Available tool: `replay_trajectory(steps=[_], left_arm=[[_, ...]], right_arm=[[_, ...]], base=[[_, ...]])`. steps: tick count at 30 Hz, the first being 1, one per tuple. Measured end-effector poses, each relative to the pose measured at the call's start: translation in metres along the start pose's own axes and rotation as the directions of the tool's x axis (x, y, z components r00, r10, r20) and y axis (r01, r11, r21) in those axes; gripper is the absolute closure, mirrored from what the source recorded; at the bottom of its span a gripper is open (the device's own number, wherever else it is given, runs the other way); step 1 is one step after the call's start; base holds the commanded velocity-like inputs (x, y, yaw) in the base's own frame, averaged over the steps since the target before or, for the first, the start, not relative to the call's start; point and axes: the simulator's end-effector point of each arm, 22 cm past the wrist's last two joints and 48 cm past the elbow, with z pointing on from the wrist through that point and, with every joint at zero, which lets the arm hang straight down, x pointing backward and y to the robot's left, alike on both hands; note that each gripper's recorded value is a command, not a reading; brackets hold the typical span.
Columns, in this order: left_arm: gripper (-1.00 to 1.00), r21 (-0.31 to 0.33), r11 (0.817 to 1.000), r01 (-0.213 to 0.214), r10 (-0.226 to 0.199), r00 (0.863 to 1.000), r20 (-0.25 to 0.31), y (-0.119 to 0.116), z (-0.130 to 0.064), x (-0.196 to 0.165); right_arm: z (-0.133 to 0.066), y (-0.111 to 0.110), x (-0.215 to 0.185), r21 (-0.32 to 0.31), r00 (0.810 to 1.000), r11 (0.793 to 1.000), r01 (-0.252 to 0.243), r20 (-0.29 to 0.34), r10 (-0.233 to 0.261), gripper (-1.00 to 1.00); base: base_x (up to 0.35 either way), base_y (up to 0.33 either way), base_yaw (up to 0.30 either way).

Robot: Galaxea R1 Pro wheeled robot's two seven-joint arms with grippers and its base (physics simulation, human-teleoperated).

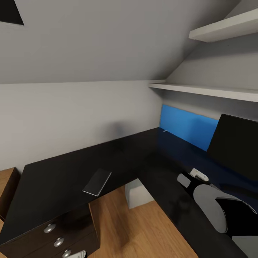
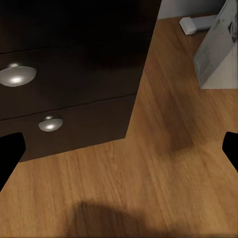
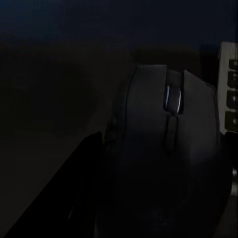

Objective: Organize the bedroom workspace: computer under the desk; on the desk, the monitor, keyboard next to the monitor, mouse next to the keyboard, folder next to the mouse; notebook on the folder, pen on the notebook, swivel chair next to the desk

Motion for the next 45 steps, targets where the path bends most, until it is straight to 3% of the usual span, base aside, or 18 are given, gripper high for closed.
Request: replay_trajectory(steps=[14,31,45], left_arm=[[-1.00,0.000,1.000,0.000,0.000,1.000,0.002,0.001,0.000,-0.001],[-1.00,0.000,1.000,-0.007,0.007,1.000,-0.013,0.001,0.000,0.006],[-1.00,0.010,1.000,0.001,-0.001,1.000,0.001,-0.005,0.005,0.006]], right_arm=[[0.000,0.000,-0.001,-0.002,1.000,1.000,-0.001,0.002,0.001,1.00],[0.001,-0.001,-0.002,-0.002,1.000,1.000,-0.002,0.004,0.002,1.00],[0.011,-0.012,-0.007,0.011,1.000,1.000,-0.007,0.021,0.006,1.00]], base=[[0.009,0.000,-0.008],[0.154,0.000,0.000],[0.005,0.000,0.000]])
